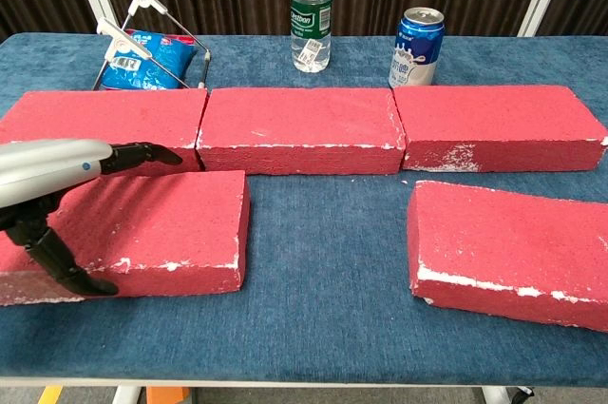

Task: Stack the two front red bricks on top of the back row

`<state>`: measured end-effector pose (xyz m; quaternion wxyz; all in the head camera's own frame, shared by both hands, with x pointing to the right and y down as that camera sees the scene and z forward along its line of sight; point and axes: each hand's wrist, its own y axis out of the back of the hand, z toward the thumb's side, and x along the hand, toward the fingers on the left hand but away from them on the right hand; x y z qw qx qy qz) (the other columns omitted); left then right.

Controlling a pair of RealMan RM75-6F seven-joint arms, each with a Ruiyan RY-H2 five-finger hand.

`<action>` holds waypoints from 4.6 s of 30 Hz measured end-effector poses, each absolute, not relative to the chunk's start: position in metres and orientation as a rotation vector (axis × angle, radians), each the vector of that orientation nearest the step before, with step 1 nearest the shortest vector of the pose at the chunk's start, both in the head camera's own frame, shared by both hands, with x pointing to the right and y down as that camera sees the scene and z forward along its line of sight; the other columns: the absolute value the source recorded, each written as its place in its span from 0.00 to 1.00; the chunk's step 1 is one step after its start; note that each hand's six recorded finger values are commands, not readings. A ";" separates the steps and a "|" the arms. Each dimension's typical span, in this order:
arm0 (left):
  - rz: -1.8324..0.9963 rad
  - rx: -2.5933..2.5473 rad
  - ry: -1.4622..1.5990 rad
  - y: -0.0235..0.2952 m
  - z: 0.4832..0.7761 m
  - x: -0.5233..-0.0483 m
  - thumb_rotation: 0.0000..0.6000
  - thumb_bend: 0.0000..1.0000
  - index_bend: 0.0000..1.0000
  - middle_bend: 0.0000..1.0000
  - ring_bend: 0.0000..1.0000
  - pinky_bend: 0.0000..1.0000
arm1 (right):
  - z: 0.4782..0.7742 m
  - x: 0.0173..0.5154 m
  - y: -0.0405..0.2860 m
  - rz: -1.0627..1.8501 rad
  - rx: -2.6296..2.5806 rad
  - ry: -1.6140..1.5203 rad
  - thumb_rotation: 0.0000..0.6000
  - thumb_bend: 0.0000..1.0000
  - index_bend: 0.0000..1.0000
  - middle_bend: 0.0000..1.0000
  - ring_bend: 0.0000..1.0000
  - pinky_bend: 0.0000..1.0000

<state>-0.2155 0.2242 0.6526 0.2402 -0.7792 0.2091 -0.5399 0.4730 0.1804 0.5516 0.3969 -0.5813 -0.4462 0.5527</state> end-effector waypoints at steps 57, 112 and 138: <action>-1.481 -1.949 0.689 0.149 0.603 -0.230 1.00 0.00 0.07 0.21 0.20 0.02 | 0.534 0.468 0.176 1.346 -1.443 -1.141 1.00 0.24 0.00 0.00 0.00 0.00; -1.442 -2.050 0.508 0.058 0.670 -0.168 1.00 0.00 0.10 0.21 0.19 0.00 | 0.531 0.472 0.176 1.388 -1.436 -1.132 1.00 0.27 0.00 0.00 0.00 0.00; -1.448 -2.049 0.487 0.058 0.678 -0.165 1.00 0.00 0.10 0.21 0.19 0.00 | 0.536 0.465 0.176 1.384 -1.460 -1.103 1.00 0.27 0.00 0.00 0.00 0.00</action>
